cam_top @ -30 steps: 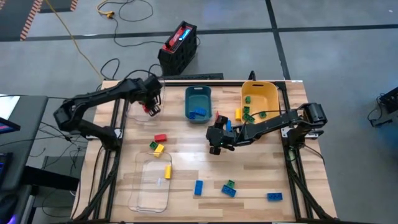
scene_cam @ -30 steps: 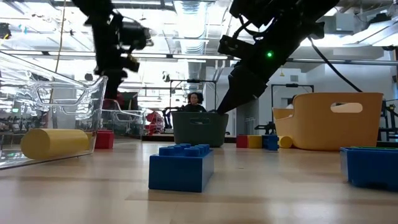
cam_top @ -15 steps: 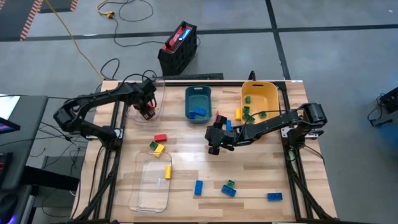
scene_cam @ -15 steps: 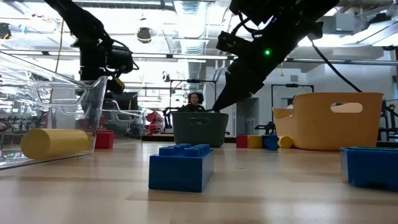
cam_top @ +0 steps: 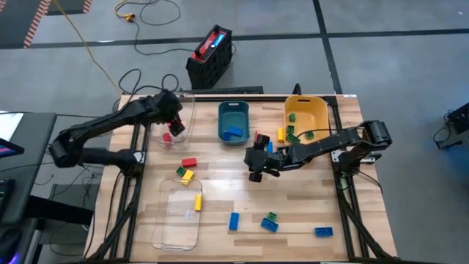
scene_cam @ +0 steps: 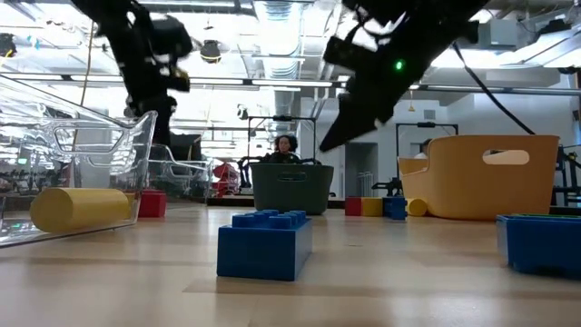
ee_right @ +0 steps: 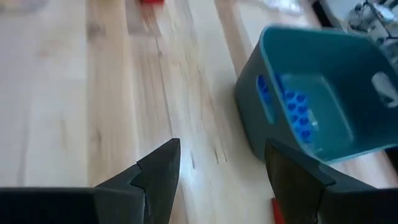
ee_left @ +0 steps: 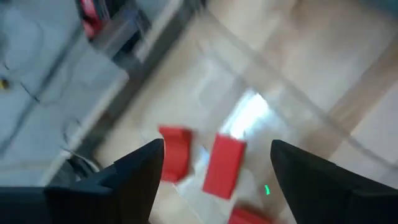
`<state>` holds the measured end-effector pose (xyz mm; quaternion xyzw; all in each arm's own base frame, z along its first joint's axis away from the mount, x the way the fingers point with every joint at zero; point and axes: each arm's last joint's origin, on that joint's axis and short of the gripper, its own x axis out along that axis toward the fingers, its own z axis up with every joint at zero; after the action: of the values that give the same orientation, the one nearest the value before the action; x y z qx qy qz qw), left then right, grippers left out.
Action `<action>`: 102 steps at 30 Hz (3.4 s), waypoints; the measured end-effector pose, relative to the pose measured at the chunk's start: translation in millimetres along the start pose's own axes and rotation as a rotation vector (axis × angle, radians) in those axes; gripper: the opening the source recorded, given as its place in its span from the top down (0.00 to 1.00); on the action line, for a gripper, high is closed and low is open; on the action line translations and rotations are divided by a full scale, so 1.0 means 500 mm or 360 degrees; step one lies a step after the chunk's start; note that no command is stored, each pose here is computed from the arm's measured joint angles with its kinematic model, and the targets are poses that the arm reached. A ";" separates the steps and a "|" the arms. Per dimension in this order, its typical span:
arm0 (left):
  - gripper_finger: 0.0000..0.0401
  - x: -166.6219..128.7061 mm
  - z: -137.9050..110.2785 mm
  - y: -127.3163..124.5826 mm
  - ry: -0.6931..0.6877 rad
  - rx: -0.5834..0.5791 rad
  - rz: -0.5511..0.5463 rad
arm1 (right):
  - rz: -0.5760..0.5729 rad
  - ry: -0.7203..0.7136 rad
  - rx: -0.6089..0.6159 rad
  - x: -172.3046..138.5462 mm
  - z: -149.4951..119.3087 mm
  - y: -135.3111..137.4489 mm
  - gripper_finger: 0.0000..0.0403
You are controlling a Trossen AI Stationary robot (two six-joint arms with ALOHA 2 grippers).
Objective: Sort blocks
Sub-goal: Put the red block into the top transparent bin
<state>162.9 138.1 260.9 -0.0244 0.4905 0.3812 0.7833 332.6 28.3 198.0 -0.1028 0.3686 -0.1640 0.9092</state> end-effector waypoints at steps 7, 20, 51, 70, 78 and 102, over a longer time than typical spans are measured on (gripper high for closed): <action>0.31 -0.089 0.028 -0.062 -0.0527 0.0012 -0.0181 | -0.0016 0.0011 0.0043 -0.050 0.010 -0.035 0.40; 0.31 -0.182 0.066 -0.170 -0.1152 0.0079 -0.0558 | -0.0019 0.0432 0.0410 0.037 -0.040 -0.208 0.39; 0.30 -0.169 0.045 -0.196 -0.1167 0.0243 -0.0564 | -0.0078 0.0993 0.0797 0.181 -0.063 -0.276 0.45; 0.30 -0.166 0.041 -0.197 -0.1130 0.0258 -0.0561 | 0.0082 0.0958 0.0451 0.132 -0.021 -0.176 0.46; 0.30 -0.166 0.041 -0.197 -0.1128 0.0248 -0.0565 | 0.0002 0.0972 0.0387 0.138 -0.026 -0.181 0.46; 0.30 -0.168 0.033 -0.197 -0.1086 0.0265 -0.0574 | 0.0027 0.1134 0.0296 0.166 -0.052 -0.156 0.86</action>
<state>217.5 27.1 302.4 0.0815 0.2190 0.1826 0.9550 353.2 -76.5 150.8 0.0469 0.6465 -0.2148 0.7305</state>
